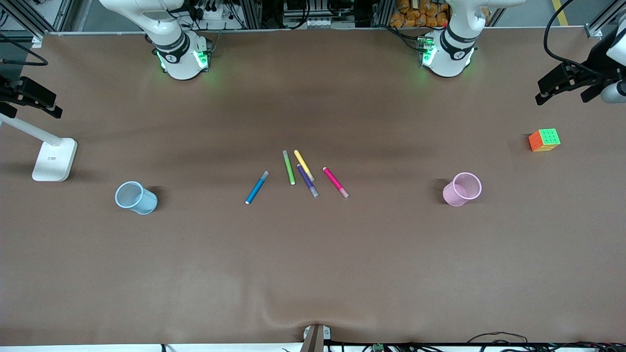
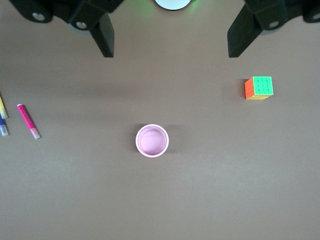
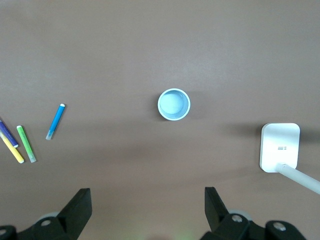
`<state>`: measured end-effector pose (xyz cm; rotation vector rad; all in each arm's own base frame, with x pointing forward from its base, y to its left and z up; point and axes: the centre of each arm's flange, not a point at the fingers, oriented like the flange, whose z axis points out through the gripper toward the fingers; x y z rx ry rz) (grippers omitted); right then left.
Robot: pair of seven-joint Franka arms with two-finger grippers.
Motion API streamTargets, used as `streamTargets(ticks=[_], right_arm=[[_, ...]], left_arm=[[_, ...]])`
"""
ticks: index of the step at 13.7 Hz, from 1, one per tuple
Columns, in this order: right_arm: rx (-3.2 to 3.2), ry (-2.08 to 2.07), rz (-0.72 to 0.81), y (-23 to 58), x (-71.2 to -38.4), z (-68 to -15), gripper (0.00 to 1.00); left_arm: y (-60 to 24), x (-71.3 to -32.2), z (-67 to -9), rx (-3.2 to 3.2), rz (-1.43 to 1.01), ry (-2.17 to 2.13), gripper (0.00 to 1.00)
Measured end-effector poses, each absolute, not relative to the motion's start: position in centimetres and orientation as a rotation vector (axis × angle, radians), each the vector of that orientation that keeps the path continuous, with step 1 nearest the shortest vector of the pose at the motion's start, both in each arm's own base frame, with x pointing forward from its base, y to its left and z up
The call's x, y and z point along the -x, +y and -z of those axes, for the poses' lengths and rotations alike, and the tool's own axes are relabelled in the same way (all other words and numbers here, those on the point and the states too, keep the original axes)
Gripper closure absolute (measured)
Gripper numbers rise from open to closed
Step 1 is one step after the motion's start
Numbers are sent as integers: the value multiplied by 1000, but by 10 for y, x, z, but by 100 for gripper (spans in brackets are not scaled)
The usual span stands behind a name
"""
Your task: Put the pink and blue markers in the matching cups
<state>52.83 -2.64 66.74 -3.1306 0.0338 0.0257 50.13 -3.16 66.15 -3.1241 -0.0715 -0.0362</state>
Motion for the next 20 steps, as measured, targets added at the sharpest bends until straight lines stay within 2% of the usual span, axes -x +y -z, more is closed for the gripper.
streamTargets(ticks=[20], right_arm=[[3136, 41, -46, -30, -532, -661, 0]], left_arm=[[-32, -502, -656, 3122, -3, -80, 0]])
